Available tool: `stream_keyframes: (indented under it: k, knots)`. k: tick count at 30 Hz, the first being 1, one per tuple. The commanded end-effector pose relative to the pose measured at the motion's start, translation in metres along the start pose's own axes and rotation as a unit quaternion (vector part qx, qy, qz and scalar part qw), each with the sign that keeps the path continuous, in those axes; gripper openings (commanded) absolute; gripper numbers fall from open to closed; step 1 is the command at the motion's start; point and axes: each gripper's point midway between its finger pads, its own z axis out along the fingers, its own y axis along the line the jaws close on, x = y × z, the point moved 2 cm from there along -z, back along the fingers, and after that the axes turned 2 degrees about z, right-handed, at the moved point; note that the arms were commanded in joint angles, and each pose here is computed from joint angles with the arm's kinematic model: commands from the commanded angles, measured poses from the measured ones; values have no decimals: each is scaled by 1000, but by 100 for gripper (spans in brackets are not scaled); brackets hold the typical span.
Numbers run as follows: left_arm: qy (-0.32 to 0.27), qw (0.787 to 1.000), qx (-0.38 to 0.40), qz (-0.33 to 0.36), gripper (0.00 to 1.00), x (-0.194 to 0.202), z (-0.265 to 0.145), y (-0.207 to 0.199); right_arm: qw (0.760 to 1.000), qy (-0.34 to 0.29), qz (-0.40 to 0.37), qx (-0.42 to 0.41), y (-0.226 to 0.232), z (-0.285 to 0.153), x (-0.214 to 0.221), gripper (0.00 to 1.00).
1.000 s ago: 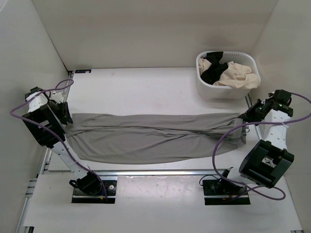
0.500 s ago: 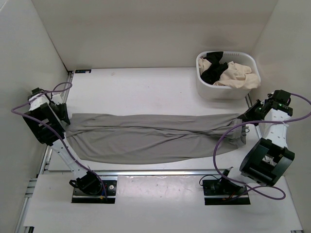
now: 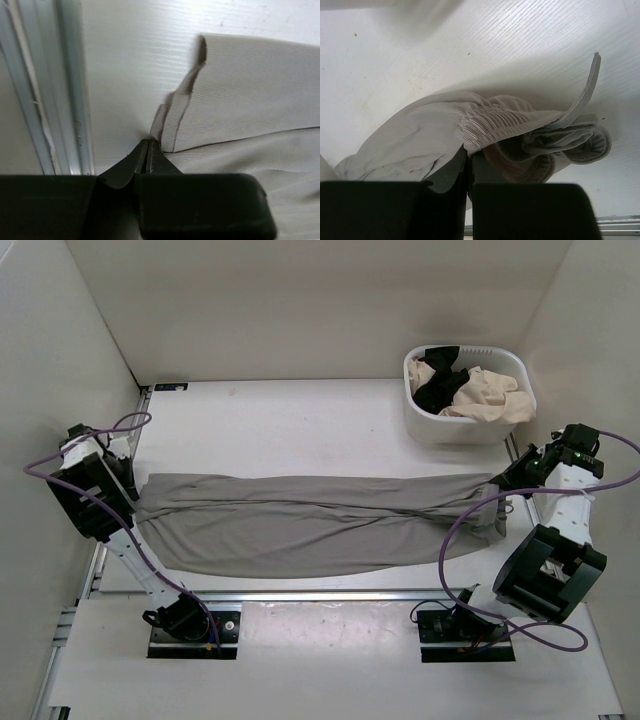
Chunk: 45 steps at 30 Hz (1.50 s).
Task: Fold and stack the trousers
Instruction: Flatten the trousers out
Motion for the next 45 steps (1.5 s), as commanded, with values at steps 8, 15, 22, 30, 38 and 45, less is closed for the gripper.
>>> stream_keyframes:
  k: [8, 15, 22, 30, 38, 45]
  knots:
    - [-52, 997, 54, 19, 14, -24, -53, -24, 999, -27, -20, -21, 14, -12, -18, 0]
    - [-92, 994, 45, 31, 14, -38, -80, -27, 999, -27, -20, -21, 14, -12, -18, 0]
    - [-72, 997, 15, 37, 20, -35, -76, -18, 999, -23, -18, -20, 13, -9, -18, 0]
    - [7, 1000, 8, 7, 66, 5, -30, -15, 999, -17, -16, -22, 12, -8, -15, 0]
    - [28, 1000, 1, -1, 43, 10, -10, -8, 999, -16, -16, -27, 13, -6, -14, 0]
    - [19, 1000, 8, 0, 15, 6, -12, -10, 999, -16, -16, -27, 13, -6, -14, 0]
